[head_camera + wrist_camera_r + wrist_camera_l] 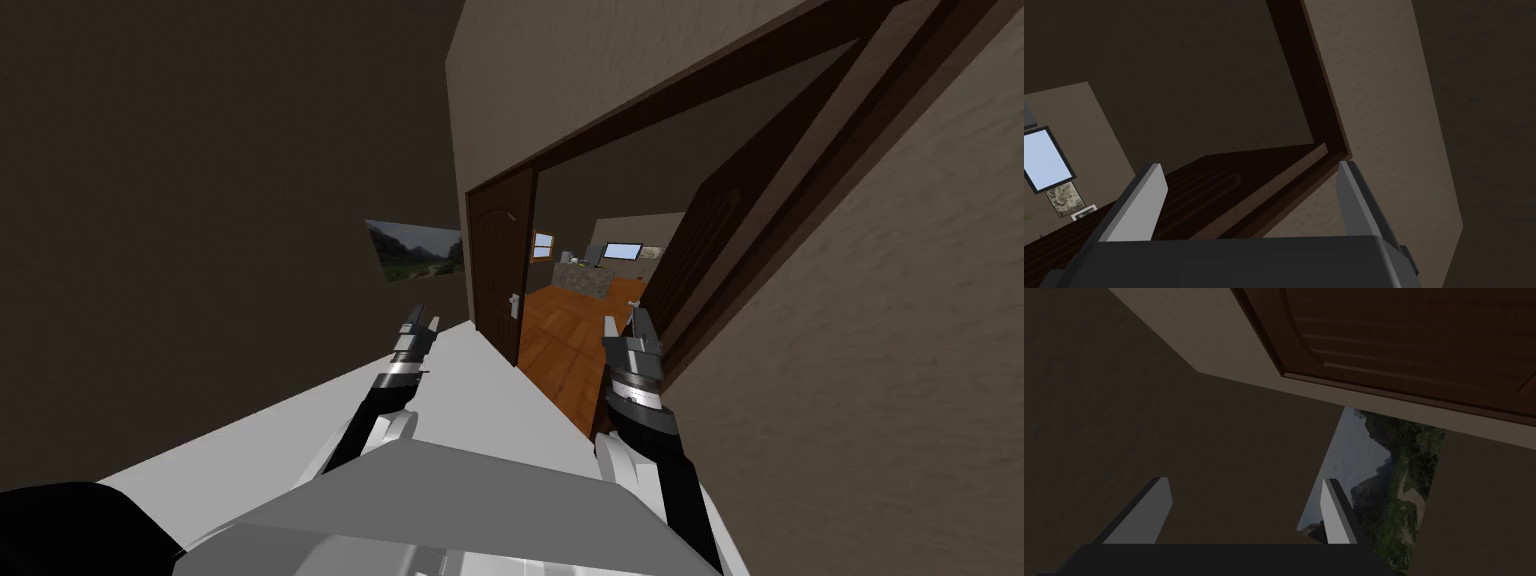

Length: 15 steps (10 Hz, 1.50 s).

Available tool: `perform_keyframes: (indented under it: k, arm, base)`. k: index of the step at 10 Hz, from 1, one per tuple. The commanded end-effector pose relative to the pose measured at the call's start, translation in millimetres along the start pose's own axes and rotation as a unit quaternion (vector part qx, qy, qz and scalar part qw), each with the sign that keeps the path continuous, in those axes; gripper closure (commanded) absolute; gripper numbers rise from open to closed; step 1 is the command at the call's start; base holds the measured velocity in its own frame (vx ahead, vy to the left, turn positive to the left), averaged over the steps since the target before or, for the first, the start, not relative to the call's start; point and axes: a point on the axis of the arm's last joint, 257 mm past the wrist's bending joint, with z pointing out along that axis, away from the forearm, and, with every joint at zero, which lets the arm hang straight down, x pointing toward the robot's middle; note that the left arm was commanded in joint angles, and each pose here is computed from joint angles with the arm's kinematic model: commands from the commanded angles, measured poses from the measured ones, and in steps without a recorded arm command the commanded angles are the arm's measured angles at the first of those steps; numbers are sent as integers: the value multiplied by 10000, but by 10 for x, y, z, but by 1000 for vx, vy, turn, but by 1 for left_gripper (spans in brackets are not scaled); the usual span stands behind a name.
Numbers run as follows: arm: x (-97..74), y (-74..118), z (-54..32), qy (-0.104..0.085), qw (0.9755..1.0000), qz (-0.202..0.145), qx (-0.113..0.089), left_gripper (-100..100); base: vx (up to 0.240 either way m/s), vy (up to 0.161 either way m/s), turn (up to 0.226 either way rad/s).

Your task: Push the door open

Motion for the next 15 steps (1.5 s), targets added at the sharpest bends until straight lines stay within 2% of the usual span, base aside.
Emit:
perform_keyframes:
  k: [1, 6, 9, 10, 15]
  arm:
    - [59, 121, 5, 71, 9999, -56, -98, -100]
    - [258, 500, 6, 292, 9985, -223, -413, -100]
    - [381, 718, -4, 423, 9968, -310, -601, -100]
    - [473, 874, -17, 520, 9952, -367, -737, -100]
    - [733, 1288, -75, 790, 9894, -495, -1113, -100]
  base:
    - [94, 28, -91]
    - [146, 67, -91]
    - [95, 46, -77]
    - [122, 90, -163]
    - [104, 79, -97]
